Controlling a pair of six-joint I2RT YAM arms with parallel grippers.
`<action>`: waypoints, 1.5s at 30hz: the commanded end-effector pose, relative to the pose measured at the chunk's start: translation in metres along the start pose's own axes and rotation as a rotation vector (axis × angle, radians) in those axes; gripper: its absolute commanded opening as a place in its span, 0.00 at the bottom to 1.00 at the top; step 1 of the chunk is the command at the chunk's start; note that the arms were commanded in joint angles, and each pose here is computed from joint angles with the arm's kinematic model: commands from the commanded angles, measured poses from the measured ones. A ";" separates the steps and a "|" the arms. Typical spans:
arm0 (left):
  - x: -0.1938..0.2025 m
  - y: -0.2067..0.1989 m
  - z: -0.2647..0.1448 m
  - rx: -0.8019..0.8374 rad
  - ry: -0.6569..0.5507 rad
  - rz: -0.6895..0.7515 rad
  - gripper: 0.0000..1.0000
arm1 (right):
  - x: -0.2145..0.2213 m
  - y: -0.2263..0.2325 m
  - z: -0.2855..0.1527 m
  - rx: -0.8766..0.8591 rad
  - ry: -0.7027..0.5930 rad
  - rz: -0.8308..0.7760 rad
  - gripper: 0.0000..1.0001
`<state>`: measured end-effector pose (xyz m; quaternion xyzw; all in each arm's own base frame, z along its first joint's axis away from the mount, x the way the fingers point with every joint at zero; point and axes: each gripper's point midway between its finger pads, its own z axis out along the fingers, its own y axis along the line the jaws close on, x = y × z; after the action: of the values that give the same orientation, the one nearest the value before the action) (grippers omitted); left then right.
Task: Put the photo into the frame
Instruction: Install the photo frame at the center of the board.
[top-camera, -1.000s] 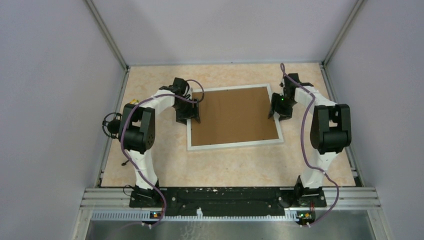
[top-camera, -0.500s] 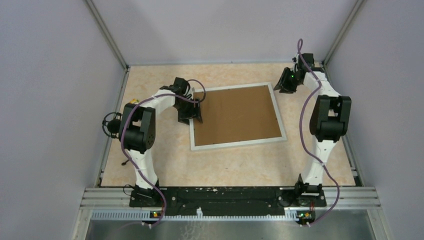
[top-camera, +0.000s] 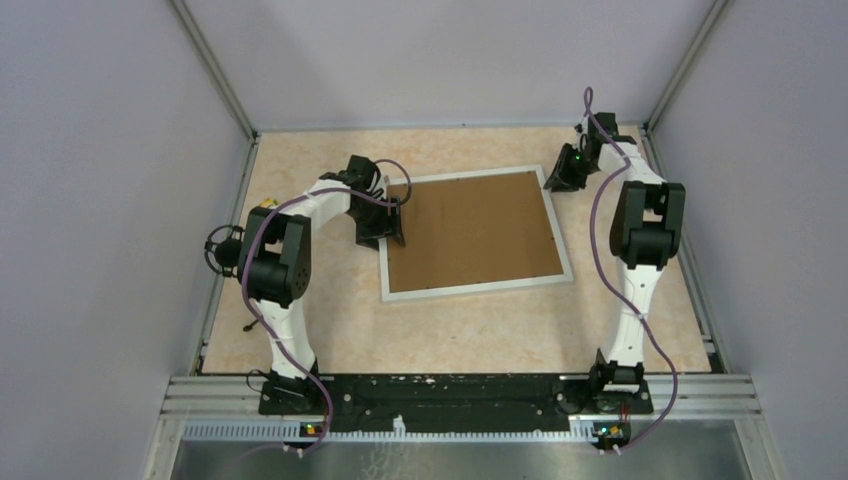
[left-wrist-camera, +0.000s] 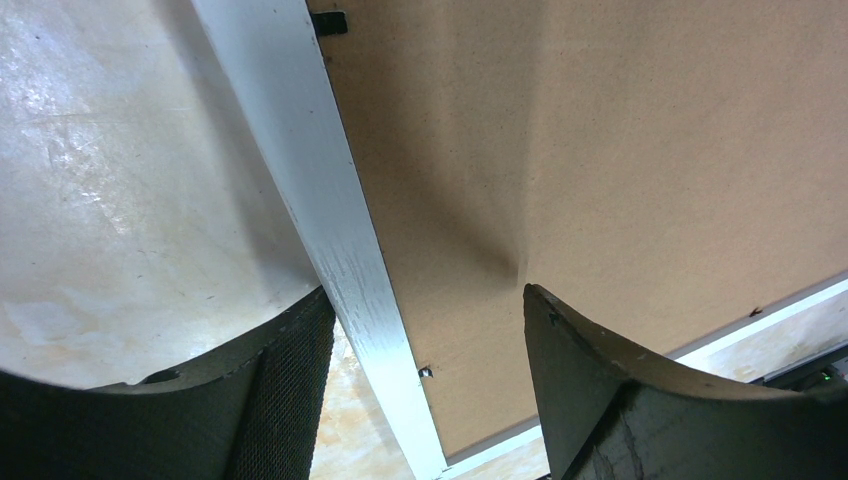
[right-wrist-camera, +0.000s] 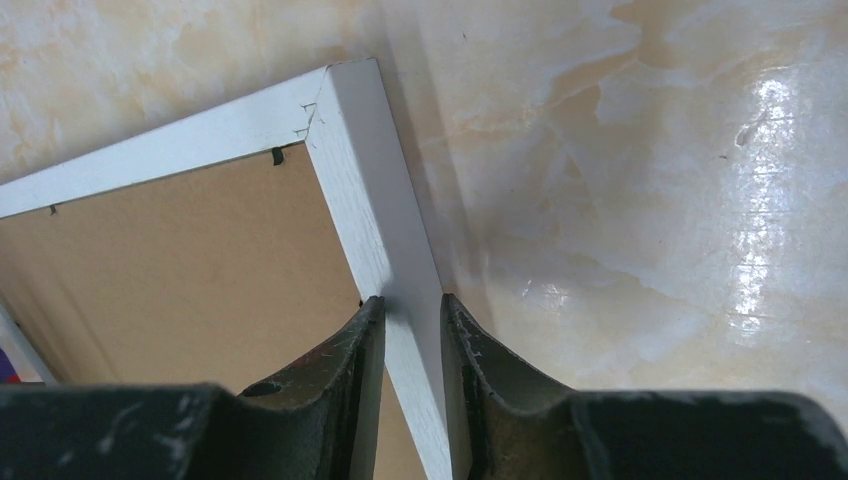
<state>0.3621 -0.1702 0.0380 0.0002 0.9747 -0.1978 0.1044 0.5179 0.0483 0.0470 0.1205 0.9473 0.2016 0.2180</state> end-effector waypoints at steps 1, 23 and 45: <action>-0.004 -0.015 0.001 0.066 -0.013 0.009 0.73 | 0.007 0.006 -0.002 -0.018 0.006 -0.038 0.27; -0.002 -0.025 0.001 0.121 -0.007 0.007 0.72 | 0.113 0.025 0.060 0.257 0.202 -0.143 0.27; -0.007 -0.029 -0.013 0.122 -0.047 0.021 0.72 | 0.011 0.125 -0.040 0.439 -0.121 -0.561 0.73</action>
<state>0.3460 -0.1682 0.0353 -0.0139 0.9763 -0.2045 0.0693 0.5239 0.1679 0.0664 -0.1476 0.9452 -0.1200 0.2653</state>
